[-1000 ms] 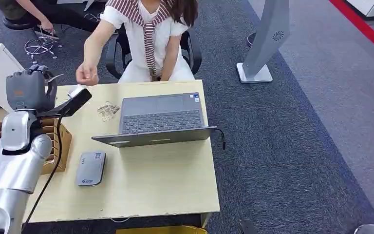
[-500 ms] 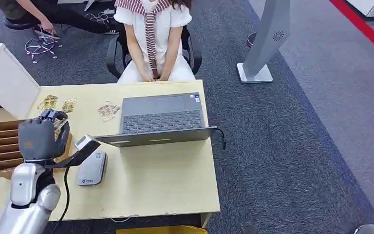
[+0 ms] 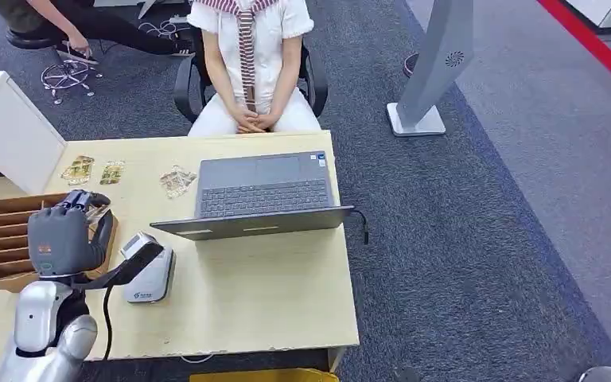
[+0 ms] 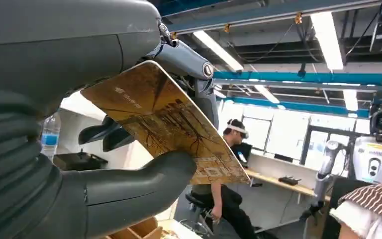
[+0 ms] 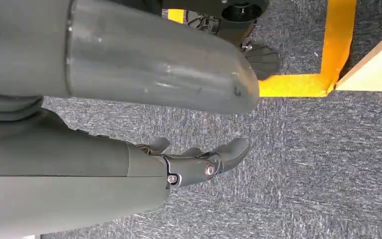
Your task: Pass the card to the sensor for recognition and then transmit it.
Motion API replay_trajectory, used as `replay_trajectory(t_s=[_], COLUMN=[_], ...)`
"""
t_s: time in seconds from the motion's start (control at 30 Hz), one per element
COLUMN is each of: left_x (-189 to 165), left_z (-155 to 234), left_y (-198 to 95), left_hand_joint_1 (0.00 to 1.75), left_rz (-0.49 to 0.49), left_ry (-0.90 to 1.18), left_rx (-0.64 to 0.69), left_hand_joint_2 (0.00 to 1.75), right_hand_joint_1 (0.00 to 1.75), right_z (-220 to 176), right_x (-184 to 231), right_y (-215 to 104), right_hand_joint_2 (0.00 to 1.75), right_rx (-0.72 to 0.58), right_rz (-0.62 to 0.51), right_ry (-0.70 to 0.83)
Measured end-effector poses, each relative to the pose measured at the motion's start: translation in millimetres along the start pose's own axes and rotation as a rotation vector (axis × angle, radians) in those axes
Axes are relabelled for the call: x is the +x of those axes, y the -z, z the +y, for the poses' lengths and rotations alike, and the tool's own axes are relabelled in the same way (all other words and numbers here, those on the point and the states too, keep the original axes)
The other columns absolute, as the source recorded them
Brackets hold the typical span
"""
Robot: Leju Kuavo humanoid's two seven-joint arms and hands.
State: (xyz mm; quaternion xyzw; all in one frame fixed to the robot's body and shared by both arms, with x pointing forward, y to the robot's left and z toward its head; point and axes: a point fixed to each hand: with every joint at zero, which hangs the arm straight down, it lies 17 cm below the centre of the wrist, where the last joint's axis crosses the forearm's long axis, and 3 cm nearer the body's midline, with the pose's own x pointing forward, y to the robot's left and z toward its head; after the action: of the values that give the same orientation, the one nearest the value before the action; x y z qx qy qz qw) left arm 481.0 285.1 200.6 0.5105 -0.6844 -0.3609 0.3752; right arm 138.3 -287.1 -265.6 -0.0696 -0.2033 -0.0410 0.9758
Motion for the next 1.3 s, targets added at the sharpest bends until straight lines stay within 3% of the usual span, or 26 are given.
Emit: replay_trajectory(t_s=[0.23,0.53,0.97,1.3], left_x=[-10,-34,-46,-51], left_z=[-22,-78,-108,-118], left_y=[-8,-35,-48,-53], left_hand_joint_1=[1.75,1.75,1.75,1.75], left_rz=[0.025,0.109,0.148,0.161], left_ry=[0.019,0.060,0.065,0.073], left_rx=[-0.090,-0.332,-0.479,-0.521], left_hand_joint_2=[1.75,1.75,1.75,1.75], right_hand_joint_1=[0.00,0.00,0.00,0.00], right_z=[0,0,0,0], right_x=[-1,-2,-4,-5], right_y=[0,0,-1,-1], right_hand_joint_2=[0.00,0.00,0.00,0.00], right_rx=[0.000,0.003,0.002,0.002], right_rz=[0.004,0.009,0.012,0.013], right_ry=[-0.001,0.001,0.012,0.013])
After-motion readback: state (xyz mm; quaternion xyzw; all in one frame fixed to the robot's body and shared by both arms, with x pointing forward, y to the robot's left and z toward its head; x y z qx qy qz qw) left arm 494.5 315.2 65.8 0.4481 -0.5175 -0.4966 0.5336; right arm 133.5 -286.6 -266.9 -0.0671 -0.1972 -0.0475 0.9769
